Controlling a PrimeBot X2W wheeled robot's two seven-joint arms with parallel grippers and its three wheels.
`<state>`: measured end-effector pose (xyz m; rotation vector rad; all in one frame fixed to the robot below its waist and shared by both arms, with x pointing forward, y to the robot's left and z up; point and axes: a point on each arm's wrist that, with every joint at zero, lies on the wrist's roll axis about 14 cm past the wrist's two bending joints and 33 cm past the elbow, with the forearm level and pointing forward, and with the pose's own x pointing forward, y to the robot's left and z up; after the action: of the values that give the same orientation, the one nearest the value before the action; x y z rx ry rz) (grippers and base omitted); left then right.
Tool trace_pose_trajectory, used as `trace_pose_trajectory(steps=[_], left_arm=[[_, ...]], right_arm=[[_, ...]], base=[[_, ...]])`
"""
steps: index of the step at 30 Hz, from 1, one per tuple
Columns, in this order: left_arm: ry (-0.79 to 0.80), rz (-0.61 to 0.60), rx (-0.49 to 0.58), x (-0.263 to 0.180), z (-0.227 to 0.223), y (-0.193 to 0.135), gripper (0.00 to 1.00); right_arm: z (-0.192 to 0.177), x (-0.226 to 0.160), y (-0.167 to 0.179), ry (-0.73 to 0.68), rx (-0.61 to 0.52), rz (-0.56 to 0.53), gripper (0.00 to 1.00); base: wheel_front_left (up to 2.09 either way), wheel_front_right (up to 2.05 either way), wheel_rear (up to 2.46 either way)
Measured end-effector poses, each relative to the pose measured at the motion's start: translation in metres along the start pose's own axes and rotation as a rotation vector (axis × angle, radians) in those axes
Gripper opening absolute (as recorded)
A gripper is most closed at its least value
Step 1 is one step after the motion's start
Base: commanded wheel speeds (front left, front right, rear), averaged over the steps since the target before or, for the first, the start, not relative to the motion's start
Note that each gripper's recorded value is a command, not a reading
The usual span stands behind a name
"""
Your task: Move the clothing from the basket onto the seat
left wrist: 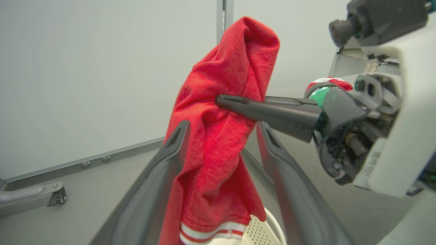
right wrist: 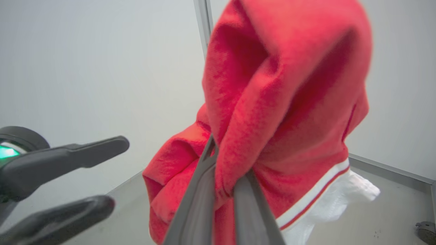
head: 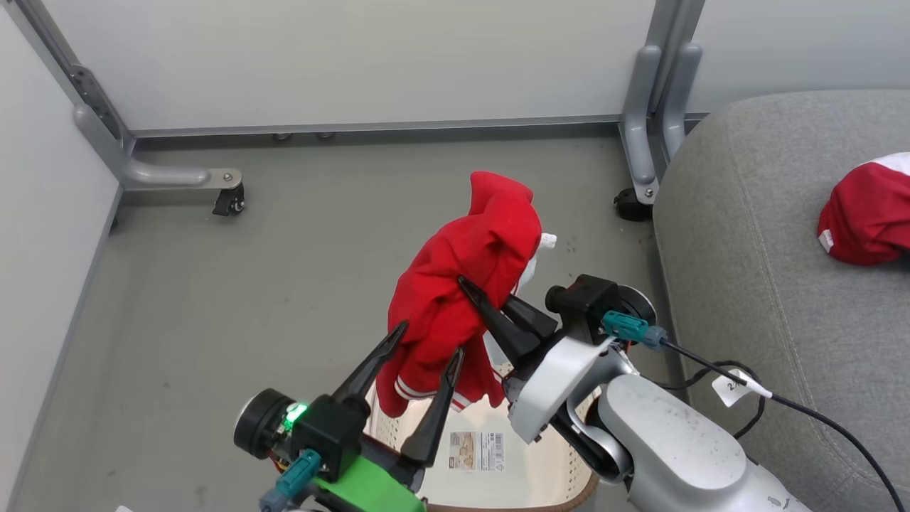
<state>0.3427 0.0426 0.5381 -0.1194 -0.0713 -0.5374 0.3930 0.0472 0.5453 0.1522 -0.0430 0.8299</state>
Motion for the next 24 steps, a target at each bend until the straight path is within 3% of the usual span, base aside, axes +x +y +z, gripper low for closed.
trace_pose_trajectory(steps=[15,24], left_arm=[[0.083,-0.019,-0.008,-0.01,-0.018,-0.004,1.0],[0.1,-0.09,-0.008,0.004,-0.025,-0.018,1.0]], right_arm=[[-0.018,-0.002,-0.011,0.041,0.01,-0.025,0.0],[-0.015,-0.016,-0.04,0.032,0.003,-0.114,0.0]], base=[[0.0,0.0,0.0],[0.0,0.0,0.0]])
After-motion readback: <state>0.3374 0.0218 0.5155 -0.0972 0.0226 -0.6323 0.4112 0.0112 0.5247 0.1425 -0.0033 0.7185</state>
